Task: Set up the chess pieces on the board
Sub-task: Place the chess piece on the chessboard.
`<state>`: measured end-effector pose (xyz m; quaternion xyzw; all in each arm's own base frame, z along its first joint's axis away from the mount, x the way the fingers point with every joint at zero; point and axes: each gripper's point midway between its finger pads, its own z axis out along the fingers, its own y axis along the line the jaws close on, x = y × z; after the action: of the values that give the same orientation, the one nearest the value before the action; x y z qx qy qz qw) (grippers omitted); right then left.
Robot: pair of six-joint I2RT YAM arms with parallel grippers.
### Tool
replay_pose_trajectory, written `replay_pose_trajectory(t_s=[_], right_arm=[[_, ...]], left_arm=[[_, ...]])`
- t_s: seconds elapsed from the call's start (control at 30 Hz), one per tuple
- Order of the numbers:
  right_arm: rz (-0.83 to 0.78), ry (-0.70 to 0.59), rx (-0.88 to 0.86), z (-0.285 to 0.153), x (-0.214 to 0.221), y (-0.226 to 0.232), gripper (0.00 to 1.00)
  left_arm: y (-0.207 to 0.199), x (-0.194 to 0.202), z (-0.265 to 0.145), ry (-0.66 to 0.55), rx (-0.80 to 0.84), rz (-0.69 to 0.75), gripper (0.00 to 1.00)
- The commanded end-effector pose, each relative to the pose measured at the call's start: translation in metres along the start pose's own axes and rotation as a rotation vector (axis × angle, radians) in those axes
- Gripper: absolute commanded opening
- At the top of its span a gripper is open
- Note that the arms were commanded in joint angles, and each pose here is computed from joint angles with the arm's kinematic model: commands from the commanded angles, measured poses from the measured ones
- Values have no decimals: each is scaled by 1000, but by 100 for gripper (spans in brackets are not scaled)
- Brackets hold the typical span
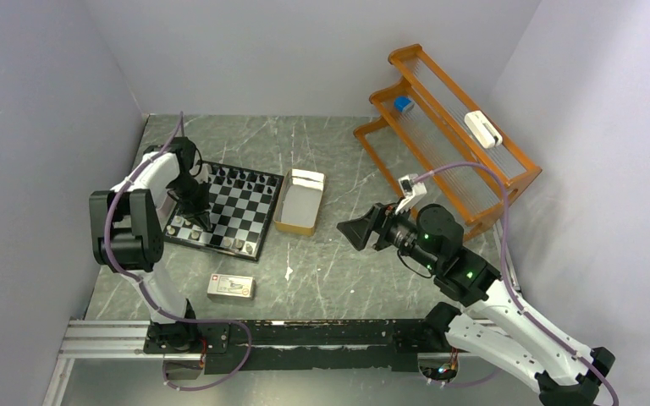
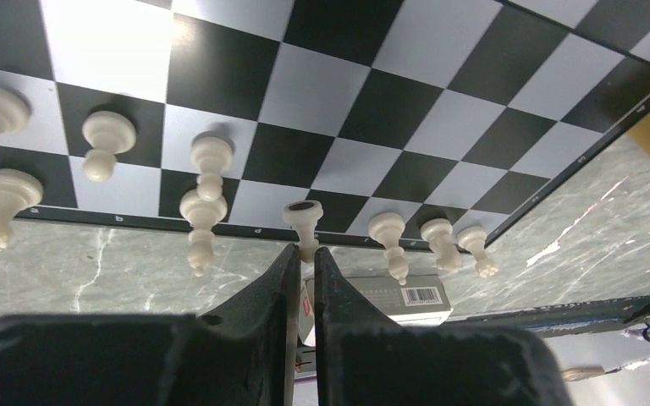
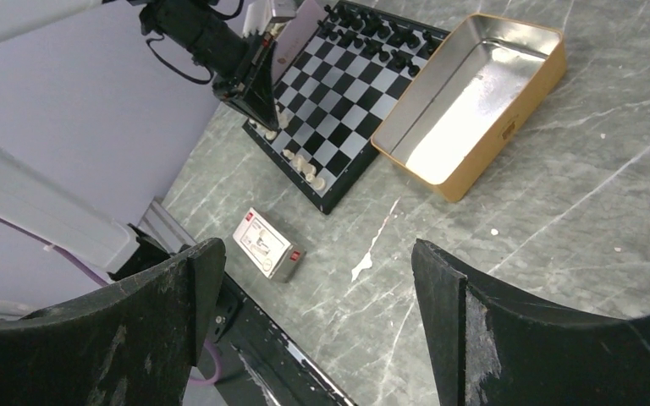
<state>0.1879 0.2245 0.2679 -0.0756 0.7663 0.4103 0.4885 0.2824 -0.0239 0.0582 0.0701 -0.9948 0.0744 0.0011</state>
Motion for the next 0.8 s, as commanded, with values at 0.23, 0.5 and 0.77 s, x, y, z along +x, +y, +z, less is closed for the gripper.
replay_pose_trajectory(t_s=[0.23, 0.5, 0.77], right_arm=[[-29, -35, 24, -6, -7, -4, 86], [-20, -37, 23, -5, -9, -3, 86], [-13, -42, 27, -7, -9, -4, 86]], left_arm=[[5, -7, 2, 20, -11, -9, 13], [3, -8, 4, 27, 0, -7, 15], [4, -13, 1, 12, -9, -3, 20]])
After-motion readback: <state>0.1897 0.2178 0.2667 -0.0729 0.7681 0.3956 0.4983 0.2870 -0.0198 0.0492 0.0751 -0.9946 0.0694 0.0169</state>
